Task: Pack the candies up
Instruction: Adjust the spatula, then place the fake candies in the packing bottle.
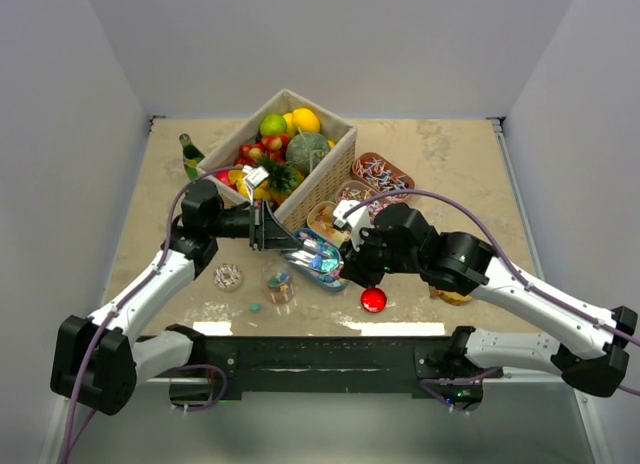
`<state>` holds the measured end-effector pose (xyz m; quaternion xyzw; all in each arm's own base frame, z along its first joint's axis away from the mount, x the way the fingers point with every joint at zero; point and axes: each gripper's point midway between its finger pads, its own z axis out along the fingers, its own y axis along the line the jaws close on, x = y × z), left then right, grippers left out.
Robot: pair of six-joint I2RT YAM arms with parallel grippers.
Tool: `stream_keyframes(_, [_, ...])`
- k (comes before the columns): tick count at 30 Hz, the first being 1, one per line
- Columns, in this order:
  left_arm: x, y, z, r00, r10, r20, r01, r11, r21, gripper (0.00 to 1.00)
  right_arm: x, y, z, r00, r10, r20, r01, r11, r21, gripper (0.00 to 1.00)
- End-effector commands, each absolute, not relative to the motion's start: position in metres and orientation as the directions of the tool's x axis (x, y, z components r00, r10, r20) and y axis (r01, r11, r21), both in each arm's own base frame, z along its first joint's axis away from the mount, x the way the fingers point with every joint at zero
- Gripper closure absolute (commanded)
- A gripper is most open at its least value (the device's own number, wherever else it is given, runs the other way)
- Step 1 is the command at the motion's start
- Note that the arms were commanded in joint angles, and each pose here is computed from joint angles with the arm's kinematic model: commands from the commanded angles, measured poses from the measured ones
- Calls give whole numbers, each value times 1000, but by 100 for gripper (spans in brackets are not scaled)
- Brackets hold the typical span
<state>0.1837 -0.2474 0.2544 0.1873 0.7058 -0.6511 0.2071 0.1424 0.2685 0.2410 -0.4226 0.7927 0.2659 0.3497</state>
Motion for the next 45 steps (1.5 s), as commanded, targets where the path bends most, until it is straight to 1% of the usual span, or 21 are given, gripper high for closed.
stream_keyframes(1, [182,-246,268,-836,17,-548,548,33,-836,100,148,271,256,-380,-420,-824,-844,523,123,77])
stream_keyframes(4, [183,-246,268,-844,18,-536,536,29,-844,100,145,274,254,-382,-425,-821,-853,505,135,82])
stream_keyframes(5, [182,-246,269,-847,19,-532,532,27,-846,100,146,275,254,-381,-425,-821,-853,503,136,88])
stream_keyframes(9, [180,-245,268,-843,24,-537,537,21,-843,100,145,283,252,-374,-445,-814,-870,473,140,100])
stream_keyframes(13, [178,-244,264,-832,31,-554,555,41,-831,100,143,286,254,-375,-463,-803,-877,457,147,100])
stream_keyframes(14, [181,-243,262,-804,31,-594,595,53,-802,100,143,286,254,-374,-464,-803,-878,456,146,100])
stream_keyframes(16, [185,-242,257,-808,28,-588,588,111,-801,99,143,287,256,-368,-462,-807,-880,452,142,100])
stream_keyframes(17, [192,-241,261,-756,30,-654,651,131,-747,95,143,287,256,-369,-462,-806,-881,449,146,100])
stream_keyframes(18, [191,-238,250,-796,43,-604,600,185,-778,82,142,288,257,-367,-462,-807,-884,443,149,100])
stream_keyframes(19, [194,-237,247,-793,47,-608,602,213,-769,73,141,290,259,-369,-462,-807,-884,443,150,100])
stream_keyframes(20, [200,-235,251,-752,54,-656,648,236,-724,70,139,293,257,-369,-471,-801,-887,436,153,100])
stream_keyframes(21, [203,-231,245,-766,58,-641,628,283,-725,58,138,293,256,-373,-478,-795,-887,436,154,100])
stream_keyframes(22, [206,-230,245,-758,57,-650,633,306,-711,51,137,295,258,-371,-479,-796,-888,434,152,100])
stream_keyframes(23, [210,-228,249,-734,57,-676,655,323,-684,48,133,298,256,-371,-487,-791,-891,426,156,100])
stream_keyframes(24, [213,-226,245,-735,57,-676,647,358,-673,43,132,299,256,-374,-486,-790,-890,426,159,100])
stream_keyframes(27, [218,-218,241,-719,57,-693,645,426,-634,32,127,304,252,-387,-493,-779,-889,422,175,100])
stream_keyframes(29, [220,-214,240,-712,66,-699,643,461,-611,27,123,306,250,-388,-503,-773,-892,417,176,100])
stream_keyframes(35, [240,-193,242,-654,28,-756,602,624,-498,21,112,312,239,-405,-545,-734,-894,405,193,100])
stream_keyframes(36, [242,-189,244,-648,18,-761,590,644,-487,19,110,311,232,-423,-566,-708,-888,414,200,100])
stream_keyframes(41, [259,-170,241,-629,-26,-777,493,760,-424,18,112,309,226,-476,-605,-639,-862,464,203,100])
stream_keyframes(45, [265,-160,238,-621,-46,-783,444,803,-399,17,111,309,228,-504,-631,-591,-850,483,209,100])
